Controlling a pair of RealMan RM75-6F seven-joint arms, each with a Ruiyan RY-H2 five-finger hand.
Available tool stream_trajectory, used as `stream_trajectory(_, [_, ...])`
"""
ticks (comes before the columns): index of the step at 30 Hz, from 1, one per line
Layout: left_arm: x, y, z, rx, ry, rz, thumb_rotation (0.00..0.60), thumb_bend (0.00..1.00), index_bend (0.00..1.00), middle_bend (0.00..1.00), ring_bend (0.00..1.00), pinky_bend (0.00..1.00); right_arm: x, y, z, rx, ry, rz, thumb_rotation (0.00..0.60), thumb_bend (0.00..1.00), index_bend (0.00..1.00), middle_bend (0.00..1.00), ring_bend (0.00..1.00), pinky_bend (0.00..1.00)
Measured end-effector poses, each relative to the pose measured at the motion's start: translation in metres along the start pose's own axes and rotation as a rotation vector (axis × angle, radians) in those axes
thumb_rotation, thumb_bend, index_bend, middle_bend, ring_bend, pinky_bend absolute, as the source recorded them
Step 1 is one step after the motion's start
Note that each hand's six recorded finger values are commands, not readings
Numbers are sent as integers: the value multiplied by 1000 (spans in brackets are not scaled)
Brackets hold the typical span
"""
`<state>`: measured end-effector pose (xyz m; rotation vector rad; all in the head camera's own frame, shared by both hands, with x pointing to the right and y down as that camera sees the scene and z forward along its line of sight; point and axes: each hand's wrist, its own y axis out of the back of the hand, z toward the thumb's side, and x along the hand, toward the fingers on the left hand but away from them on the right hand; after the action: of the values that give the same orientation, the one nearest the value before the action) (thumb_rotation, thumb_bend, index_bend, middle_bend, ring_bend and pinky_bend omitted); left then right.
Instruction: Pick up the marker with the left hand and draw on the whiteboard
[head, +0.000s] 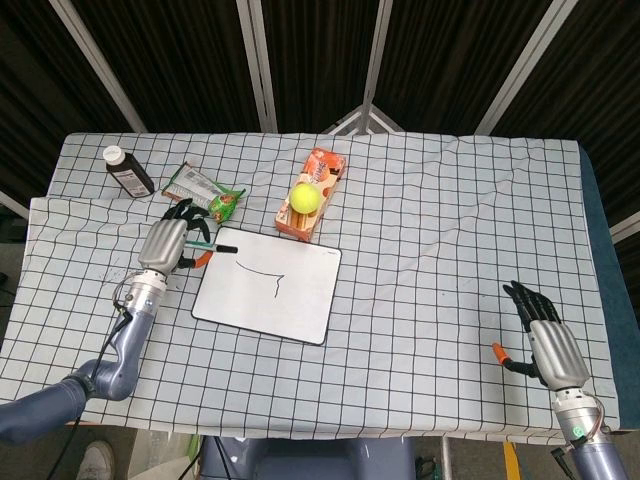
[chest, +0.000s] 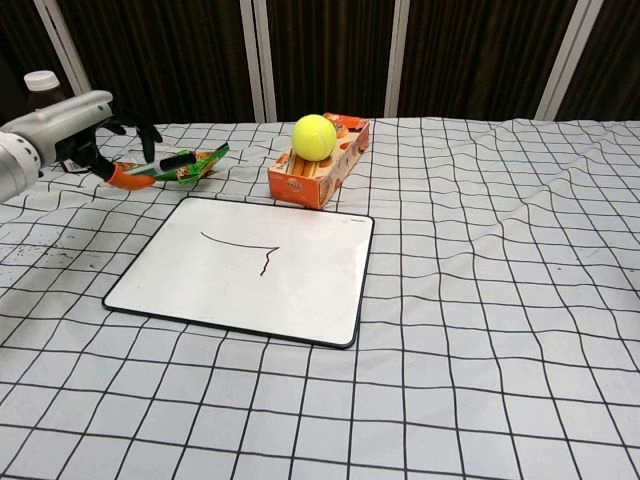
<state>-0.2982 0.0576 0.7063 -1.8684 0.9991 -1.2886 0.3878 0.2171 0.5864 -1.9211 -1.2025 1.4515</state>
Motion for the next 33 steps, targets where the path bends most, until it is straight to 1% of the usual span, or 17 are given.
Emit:
stream_trajectory(3, [-11,-8,-9,117,9,-35,600,416,609,210,70,123,0,0,1,-2,0,1,600,327,0,0,0,0])
stream_trajectory(6, [-21,-19,-18,177,30,-75,600,378,557,183,62,91,0,0,0,-3,-3,-1,600,327,0,0,0,0])
stream_trajectory(9, [-29,-30,-24,193,54,-111,600,331,467,125,25,36,0,1,0,-4,-5,-2,600,327,0,0,0,0])
stream_trajectory(12, [-34,-34,-29,195,79,-126,600,281,350,47,1,4,0,1,-1,-3,-5,-3,600,327,0,0,0,0])
stream_trajectory(13, [-35,-35,-31,193,88,-129,600,262,290,22,0,0,0,1,0,-3,-4,-3,600,327,0,0,0,0])
stream_trajectory(15, [-38,-34,-34,186,110,-134,600,234,183,3,0,0,0,1,0,-1,-2,-3,600,327,0,0,0,0])
stream_trajectory(17, [-40,-32,-38,181,130,-133,600,208,50,0,0,0,0,1,0,0,-1,-2,600,326,0,0,0,0])
stream_trajectory(19, [-43,-29,-43,169,152,-130,600,204,6,0,0,0,1,1,0,2,0,-2,600,326,0,0,0,0])
stream_trajectory(23, [-51,-22,-49,135,182,-121,600,203,0,0,0,0,1,1,0,5,3,-3,600,327,0,0,0,0])
stream_trajectory(26, [-61,-13,-51,98,200,-97,600,195,0,0,0,0,1,1,0,9,4,-4,600,328,0,0,0,0])
stream_trajectory(29, [-77,0,-53,52,216,-63,600,169,0,0,0,0,1,2,-1,15,5,-7,600,327,0,0,0,0])
stream_trajectory(32, [-100,16,-59,21,234,-26,600,143,0,0,0,0,1,2,-1,22,8,-8,600,327,0,0,0,0])
stream_trajectory(33, [-113,23,-62,19,244,-11,600,138,0,0,0,0,1,1,0,26,10,-8,600,327,0,0,0,0])
